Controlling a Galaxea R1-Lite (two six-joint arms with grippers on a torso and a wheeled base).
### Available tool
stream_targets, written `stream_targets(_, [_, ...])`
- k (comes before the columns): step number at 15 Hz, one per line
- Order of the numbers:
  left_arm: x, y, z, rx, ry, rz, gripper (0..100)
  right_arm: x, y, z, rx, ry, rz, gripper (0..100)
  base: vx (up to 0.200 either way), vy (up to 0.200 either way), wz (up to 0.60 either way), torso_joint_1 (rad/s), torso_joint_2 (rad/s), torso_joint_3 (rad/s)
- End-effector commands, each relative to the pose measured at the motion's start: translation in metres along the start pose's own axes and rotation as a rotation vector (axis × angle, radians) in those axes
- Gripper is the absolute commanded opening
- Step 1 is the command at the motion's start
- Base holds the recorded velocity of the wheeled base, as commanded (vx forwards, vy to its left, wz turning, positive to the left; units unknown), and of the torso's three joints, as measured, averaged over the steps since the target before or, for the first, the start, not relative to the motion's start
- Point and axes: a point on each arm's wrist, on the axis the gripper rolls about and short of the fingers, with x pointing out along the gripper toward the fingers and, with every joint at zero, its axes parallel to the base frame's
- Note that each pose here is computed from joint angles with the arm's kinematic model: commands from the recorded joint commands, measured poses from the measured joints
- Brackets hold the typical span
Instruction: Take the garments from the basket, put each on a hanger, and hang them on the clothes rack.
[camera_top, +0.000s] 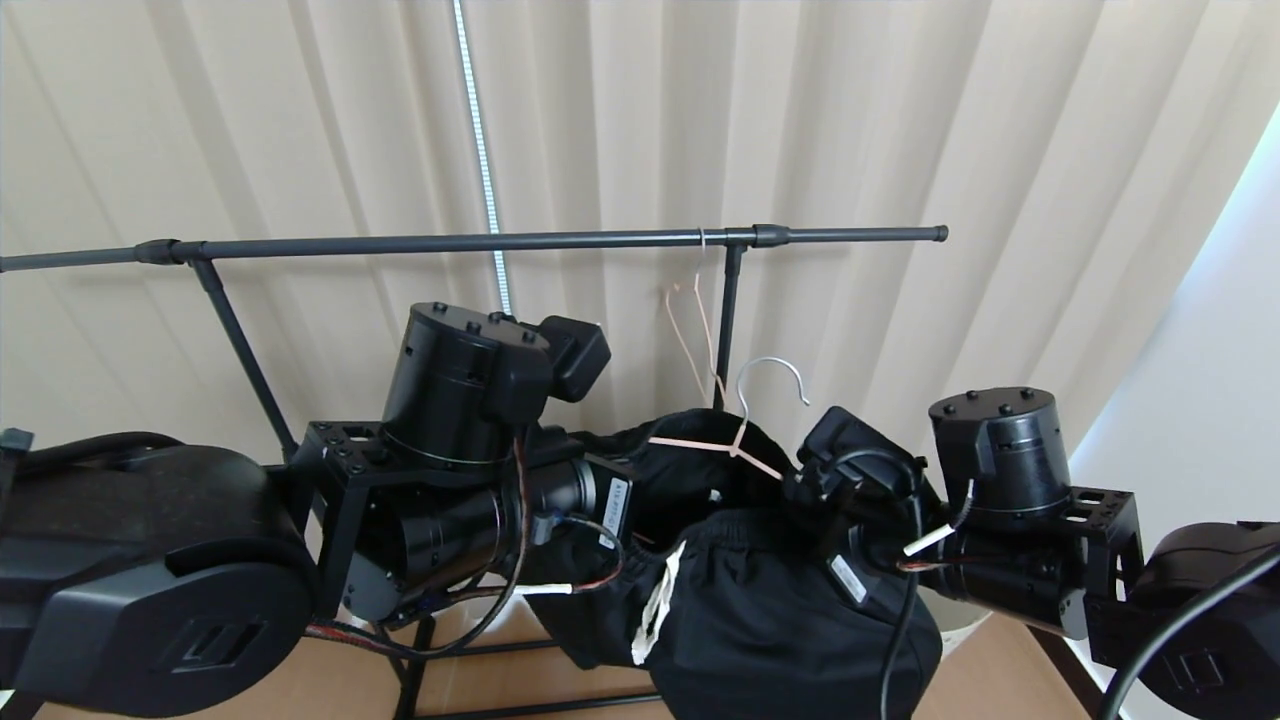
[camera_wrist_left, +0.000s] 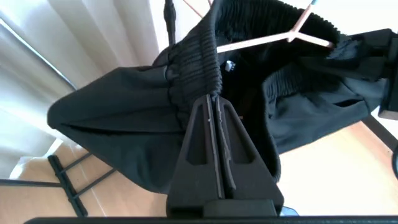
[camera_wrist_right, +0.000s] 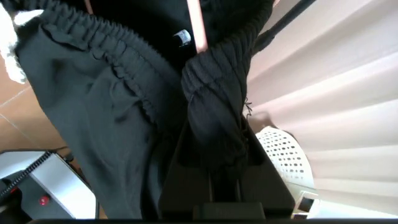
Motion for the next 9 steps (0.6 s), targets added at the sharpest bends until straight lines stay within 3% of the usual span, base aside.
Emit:
stream_targets(1, [0.002,-0.001,-0.005,0.005,0.019,-0.002,0,0.003,0.001,-0.002,0.029,0.000,0.020,0,0.000,0.000,0.00,0.000,0.00,0.000])
stream_targets(9, [0.005,-0.015,-0.013,0.033,0.046,-0.037,0,-0.001,0.006,0.008,0.059,-0.103,0.070,0,0.000,0.000,0.00,0.000,0.00,0.000])
